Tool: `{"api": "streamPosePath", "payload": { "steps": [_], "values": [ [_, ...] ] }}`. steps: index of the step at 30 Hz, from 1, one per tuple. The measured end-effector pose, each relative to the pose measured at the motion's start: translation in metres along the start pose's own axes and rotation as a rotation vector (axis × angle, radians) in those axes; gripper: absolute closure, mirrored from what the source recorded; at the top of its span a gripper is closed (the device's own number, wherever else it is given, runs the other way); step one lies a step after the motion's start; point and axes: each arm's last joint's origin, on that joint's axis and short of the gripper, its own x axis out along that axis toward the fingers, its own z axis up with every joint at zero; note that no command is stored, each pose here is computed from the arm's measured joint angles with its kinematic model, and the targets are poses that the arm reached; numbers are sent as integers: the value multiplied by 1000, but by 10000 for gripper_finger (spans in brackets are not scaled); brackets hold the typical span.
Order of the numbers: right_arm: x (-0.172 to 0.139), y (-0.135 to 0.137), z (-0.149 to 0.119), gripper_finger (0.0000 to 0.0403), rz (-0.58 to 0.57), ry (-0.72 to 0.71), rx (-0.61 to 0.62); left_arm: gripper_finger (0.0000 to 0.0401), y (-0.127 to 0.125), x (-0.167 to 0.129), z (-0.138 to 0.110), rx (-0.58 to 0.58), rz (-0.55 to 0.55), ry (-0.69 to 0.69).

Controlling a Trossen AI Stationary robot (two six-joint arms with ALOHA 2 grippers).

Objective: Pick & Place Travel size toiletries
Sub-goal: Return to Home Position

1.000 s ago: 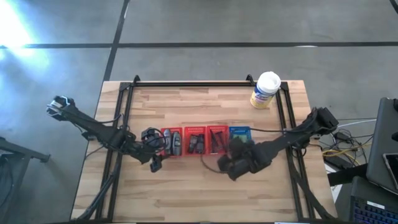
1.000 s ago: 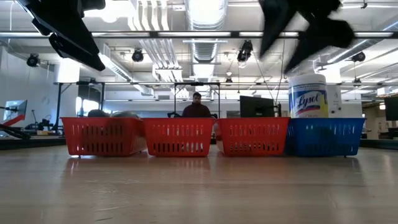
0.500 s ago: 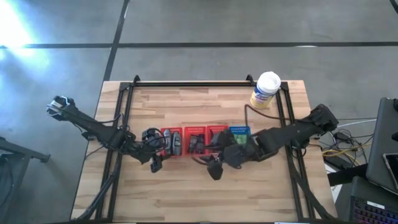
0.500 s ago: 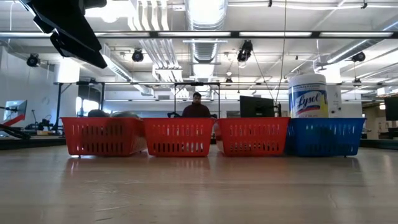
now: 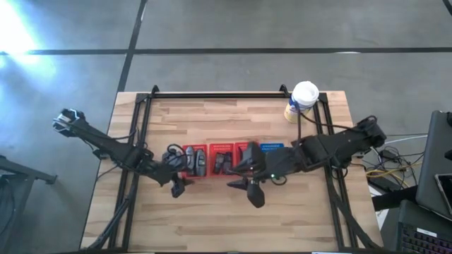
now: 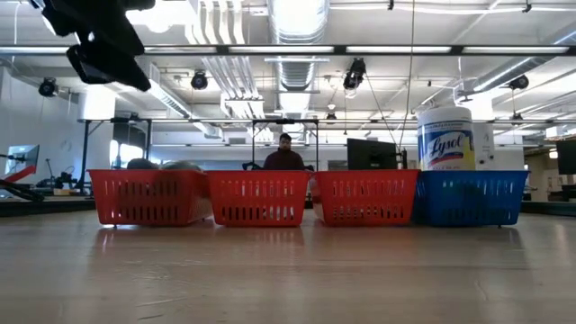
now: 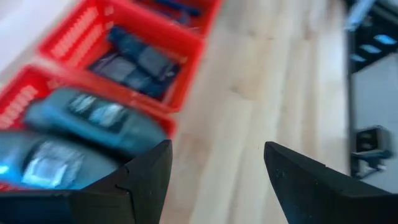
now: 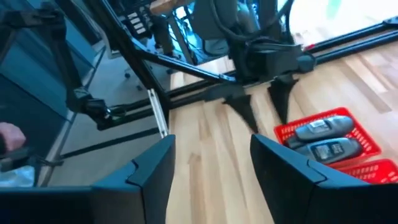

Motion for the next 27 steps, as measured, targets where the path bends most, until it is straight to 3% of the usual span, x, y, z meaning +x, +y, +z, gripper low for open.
{"api": "streamPosePath", "payload": {
  "steps": [7, 14, 19, 27],
  "values": [
    [13, -14, -21, 211, 11, -29, 33, 142, -10, -1, 7, 59, -144, -40],
    [17, -45, -62, 225, 193, -162, 152, 142, -11, -1, 8, 71, -149, -45],
    [-26, -75, -83, 236, 256, -293, 200, 142, -11, -1, 8, 76, -149, -45],
    [-93, -119, -130, 254, 209, -393, 199, 142, -13, -2, 10, 67, -168, -67]
  ]
}}
